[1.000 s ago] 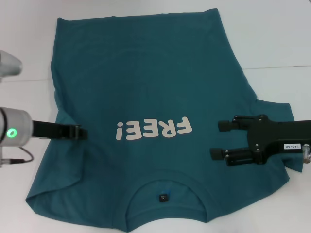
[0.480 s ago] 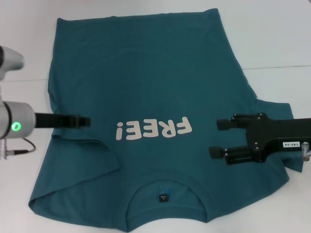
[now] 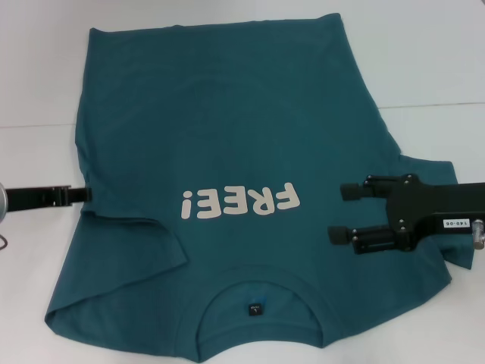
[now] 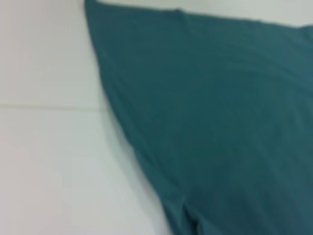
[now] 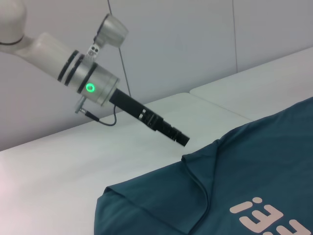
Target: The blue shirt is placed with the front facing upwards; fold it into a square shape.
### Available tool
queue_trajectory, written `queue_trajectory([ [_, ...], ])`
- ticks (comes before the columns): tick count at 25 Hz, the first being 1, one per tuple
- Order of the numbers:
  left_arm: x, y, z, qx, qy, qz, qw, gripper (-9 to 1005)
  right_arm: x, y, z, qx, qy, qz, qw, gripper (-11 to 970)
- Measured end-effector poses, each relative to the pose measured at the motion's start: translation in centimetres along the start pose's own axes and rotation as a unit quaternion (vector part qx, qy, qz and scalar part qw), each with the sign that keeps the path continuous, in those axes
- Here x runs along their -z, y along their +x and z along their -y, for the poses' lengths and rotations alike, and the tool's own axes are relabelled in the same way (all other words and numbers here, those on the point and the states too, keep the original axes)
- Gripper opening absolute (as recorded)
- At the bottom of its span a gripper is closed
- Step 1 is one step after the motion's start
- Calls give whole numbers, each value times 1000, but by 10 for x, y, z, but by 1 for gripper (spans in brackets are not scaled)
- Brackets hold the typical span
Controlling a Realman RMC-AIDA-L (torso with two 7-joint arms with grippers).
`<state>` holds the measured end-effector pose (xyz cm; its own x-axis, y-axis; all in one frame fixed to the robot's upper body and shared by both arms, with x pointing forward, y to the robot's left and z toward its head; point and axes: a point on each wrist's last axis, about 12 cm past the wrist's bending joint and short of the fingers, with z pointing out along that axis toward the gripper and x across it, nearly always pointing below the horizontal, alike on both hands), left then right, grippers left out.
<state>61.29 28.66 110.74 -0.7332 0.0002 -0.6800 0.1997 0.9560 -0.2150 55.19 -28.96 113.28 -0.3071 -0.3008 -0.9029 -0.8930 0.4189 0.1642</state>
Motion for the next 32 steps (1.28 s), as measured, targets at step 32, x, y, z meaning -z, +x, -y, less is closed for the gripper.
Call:
queue_trajectory([
  [32, -35, -10, 40, -29, 31, -9, 999, 671, -3, 0, -4, -9, -10, -2, 1000, 919],
])
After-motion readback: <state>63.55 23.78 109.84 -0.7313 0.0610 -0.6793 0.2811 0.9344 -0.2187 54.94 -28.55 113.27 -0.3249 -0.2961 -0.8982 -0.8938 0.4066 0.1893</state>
